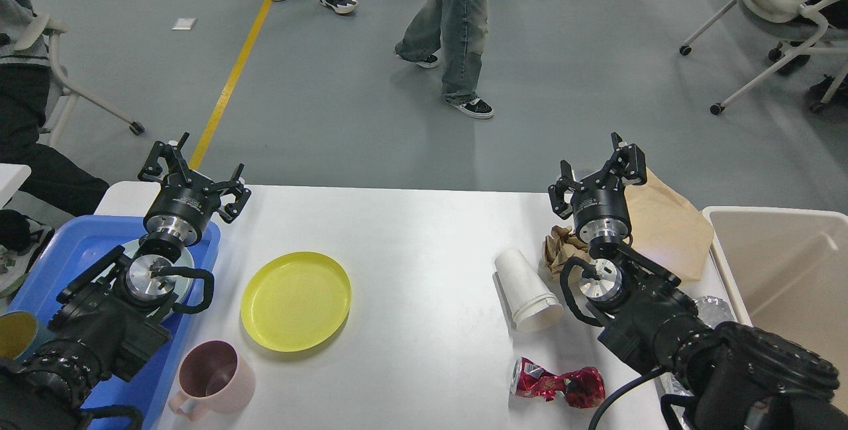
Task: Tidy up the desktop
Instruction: 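Raise the left gripper up and away from the blue tray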
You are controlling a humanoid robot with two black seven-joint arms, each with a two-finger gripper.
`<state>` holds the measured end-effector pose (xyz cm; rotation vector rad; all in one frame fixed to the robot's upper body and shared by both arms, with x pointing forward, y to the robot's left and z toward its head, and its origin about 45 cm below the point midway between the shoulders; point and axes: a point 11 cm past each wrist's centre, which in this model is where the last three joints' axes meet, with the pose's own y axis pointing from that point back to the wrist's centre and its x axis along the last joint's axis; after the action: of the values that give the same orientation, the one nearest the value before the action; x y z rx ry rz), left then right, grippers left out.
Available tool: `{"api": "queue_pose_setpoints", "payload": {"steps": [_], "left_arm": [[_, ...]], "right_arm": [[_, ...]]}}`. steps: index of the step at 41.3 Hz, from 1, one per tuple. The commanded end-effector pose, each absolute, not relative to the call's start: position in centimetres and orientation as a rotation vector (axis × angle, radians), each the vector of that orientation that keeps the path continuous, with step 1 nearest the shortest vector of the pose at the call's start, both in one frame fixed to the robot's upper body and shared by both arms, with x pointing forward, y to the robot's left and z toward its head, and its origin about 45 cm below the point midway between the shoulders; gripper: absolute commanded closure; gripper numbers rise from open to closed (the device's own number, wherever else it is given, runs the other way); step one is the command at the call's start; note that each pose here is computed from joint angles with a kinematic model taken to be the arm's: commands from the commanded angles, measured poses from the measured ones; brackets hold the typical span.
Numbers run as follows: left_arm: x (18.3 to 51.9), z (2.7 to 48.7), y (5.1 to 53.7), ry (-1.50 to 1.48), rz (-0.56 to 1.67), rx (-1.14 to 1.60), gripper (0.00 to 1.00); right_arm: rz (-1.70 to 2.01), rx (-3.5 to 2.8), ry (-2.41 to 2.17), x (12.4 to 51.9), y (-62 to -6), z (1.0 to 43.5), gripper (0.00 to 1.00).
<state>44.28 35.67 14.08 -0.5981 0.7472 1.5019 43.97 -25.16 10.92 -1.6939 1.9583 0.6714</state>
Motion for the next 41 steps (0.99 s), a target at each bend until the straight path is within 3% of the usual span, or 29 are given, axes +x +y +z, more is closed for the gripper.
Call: {"api": "queue_pose_setpoints", "payload": {"steps": [1,41], "left_arm": [[44.34,14.03,35.28,0.753,1.496,-0.605,0.02],[44.46,14.18,34.68,0.74,1.492,-0.64,0.02]], "right_arm": [[0.671,-1.694,1.958,43.97,-25.16,10.92,0.0],[0.671,-1.694,1.958,43.97,-25.16,10.92,0.0]]}}
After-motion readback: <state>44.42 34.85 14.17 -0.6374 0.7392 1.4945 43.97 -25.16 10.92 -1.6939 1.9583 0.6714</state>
